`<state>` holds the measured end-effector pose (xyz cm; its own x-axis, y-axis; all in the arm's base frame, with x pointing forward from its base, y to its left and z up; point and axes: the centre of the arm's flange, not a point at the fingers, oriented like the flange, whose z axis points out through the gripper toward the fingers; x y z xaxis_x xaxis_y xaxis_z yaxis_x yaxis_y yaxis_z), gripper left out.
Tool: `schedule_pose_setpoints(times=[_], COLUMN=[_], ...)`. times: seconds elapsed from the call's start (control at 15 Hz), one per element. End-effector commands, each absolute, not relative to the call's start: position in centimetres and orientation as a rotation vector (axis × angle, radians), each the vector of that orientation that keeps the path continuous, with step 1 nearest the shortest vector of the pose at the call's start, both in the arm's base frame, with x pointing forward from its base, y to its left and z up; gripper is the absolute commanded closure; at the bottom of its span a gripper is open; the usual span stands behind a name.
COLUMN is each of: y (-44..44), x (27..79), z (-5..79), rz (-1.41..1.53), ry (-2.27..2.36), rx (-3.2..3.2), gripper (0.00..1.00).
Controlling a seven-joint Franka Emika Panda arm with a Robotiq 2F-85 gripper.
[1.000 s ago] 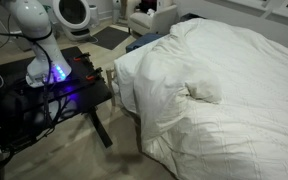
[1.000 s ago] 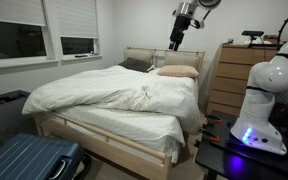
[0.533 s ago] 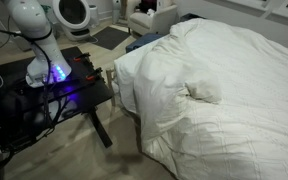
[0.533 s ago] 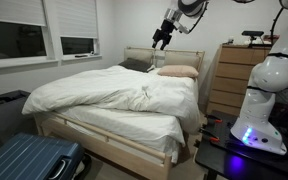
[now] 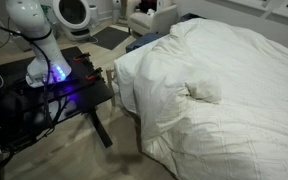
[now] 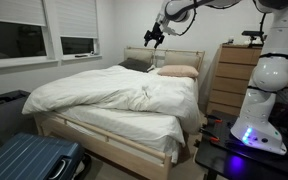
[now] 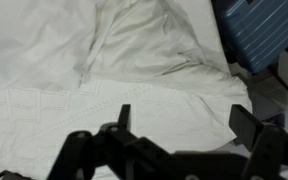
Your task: Spread the bed fully
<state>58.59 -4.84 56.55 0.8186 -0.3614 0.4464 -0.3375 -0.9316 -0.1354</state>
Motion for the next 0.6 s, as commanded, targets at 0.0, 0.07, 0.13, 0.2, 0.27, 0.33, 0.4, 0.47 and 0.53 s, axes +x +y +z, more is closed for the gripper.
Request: schedule_pose_setpoints(times=[0.0,0.07,0.13,0.2,0.27,0.33,0.4,0.47,0.53], y=[-8.0,-9.3,-10.6,-12.2,-13.6,-15.3,-16.9,-18.6,-20.2], x=[63.1,63.8,64.5,65.1,65.6,66.1,66.5,66.9,67.2], z=[57.5,57.5,57.6,57.6,57.7,57.8,57.9,57.9,58.0], rz=[-0.799,-0.807,-0.816,-0.822,-0.83,-0.841,-0.851,-0.861,-0.87], ry=[0.737,0.783,0.824,0.867,0.9,0.939,0.97,1.0,1.034], rx=[-2.941,-2.943,-2.942,-2.942,-2.94,-2.936,-2.933,-2.932,-2.93], gripper=[0.0,0.0,0.0,0.0,0.0,0.0,0.0,0.0,0.0])
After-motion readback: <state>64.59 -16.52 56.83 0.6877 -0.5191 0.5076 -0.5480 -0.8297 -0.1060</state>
